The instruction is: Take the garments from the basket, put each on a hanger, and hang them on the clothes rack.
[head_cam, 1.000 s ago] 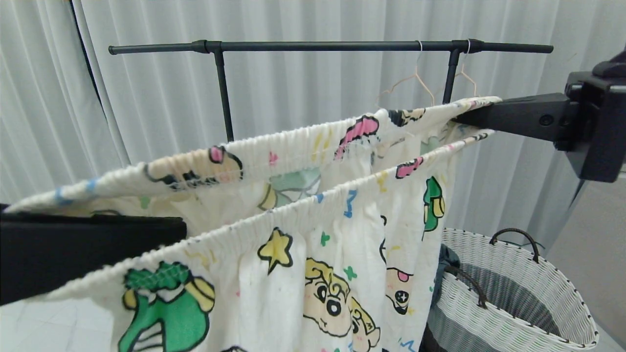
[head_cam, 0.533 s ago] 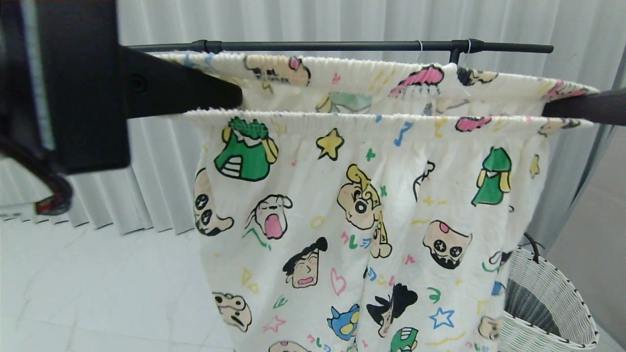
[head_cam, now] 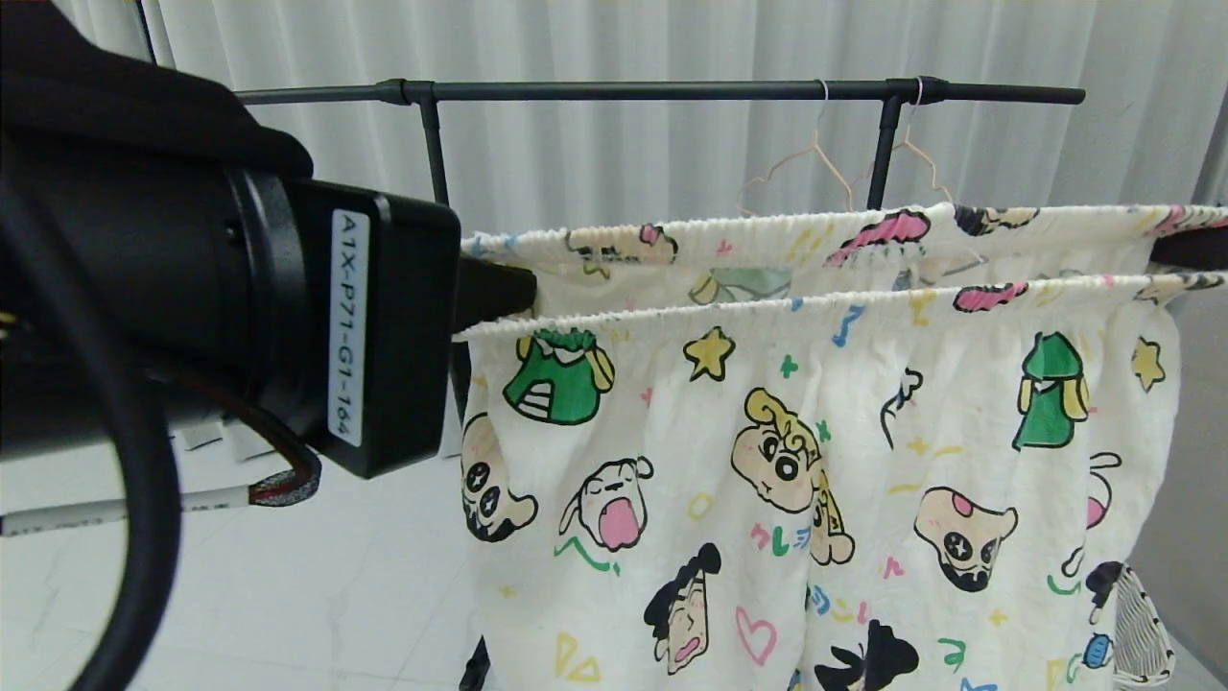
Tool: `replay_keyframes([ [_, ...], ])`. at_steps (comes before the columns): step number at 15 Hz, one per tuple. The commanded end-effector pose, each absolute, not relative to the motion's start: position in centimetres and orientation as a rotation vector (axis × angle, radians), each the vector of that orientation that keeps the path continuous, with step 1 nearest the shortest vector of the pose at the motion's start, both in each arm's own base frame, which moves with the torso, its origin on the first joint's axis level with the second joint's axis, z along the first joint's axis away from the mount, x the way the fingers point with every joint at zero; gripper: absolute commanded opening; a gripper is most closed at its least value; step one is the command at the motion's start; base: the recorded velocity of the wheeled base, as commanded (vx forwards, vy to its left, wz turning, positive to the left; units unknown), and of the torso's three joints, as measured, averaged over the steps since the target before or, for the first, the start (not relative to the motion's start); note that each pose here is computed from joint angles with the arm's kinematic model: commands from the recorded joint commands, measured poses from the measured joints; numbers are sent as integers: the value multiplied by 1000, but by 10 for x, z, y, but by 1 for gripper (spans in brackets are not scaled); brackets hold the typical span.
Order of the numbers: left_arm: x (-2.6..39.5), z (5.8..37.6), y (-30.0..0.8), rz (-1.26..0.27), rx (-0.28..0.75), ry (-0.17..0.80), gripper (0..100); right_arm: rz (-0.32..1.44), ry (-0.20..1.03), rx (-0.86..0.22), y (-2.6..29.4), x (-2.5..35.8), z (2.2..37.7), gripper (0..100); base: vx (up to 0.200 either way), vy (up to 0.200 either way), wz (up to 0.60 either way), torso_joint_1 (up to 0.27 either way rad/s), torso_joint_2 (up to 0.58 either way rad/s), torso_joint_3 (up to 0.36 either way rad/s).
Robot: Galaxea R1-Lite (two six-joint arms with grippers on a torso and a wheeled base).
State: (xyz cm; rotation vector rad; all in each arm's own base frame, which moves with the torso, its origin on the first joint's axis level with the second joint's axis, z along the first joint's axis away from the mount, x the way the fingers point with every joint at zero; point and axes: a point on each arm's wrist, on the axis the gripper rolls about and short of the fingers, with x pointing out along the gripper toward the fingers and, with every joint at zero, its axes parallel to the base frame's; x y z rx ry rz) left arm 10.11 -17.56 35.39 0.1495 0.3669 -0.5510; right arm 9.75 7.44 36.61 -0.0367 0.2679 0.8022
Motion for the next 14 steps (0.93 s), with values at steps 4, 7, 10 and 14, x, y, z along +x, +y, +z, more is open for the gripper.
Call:
replay_keyframes([
  [4, 98, 349, -186, -560, 186, 370, 0, 804, 306, -45, 71, 93, 353, 100, 0, 0, 0, 0, 0, 0],
  [7, 103, 344, -195, -514, 211, 376, 0, 810, 313, -47, 65, 83, 344, 100, 0, 0, 0, 0, 0, 0],
  [10, 113, 332, -207, -427, 254, 388, 0, 847, 295, -36, 54, 66, 338, 100, 0, 0, 0, 0, 0, 0],
  [14, 123, 322, -204, -329, 294, 400, 0, 639, 340, -65, 45, 86, 327, 100, 0, 0, 0, 0, 0, 0],
])
